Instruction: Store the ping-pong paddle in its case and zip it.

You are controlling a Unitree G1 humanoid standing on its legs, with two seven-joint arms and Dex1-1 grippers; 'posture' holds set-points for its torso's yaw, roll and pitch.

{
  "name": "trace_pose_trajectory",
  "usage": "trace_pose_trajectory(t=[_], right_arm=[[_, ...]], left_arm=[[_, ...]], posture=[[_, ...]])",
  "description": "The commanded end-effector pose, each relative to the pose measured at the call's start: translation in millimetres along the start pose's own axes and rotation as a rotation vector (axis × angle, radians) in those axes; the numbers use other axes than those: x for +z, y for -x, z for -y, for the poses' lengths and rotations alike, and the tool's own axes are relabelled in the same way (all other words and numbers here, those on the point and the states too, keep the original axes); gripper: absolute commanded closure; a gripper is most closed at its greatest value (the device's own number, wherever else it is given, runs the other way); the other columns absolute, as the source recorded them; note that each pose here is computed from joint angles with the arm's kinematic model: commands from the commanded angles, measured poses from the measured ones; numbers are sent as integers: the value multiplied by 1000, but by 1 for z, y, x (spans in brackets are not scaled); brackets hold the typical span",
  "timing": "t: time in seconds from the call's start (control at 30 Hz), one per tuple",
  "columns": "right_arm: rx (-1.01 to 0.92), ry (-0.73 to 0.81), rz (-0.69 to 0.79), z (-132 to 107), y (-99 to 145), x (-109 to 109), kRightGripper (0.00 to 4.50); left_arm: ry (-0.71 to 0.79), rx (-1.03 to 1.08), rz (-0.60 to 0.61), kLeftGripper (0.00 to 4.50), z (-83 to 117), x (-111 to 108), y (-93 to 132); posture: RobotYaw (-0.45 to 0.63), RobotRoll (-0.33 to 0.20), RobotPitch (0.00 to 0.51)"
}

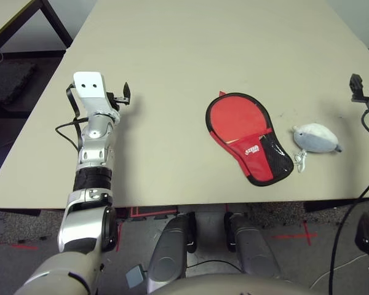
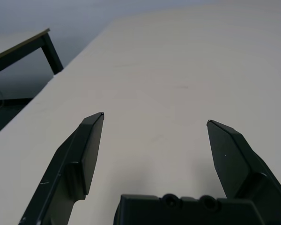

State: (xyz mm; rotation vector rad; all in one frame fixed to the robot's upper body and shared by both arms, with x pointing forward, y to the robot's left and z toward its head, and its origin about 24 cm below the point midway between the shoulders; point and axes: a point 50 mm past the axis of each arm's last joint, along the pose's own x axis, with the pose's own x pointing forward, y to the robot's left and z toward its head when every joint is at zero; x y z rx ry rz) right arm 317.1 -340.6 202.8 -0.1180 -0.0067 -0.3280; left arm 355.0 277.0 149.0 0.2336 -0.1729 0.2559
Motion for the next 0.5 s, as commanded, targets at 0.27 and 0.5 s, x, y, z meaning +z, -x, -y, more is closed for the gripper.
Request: trace_pose_trajectory(t=[0.27,0.5], right_arm=[[-85,-120,-73,29,-3,-35,19],[-64,-97,-59,34,-1,-39,19]], left_arm=[[4,103,-29,0,-22,-13,15],[8,159,-74,0,-34,-28,28]], posture=[[15,0,223],[20,0,207]])
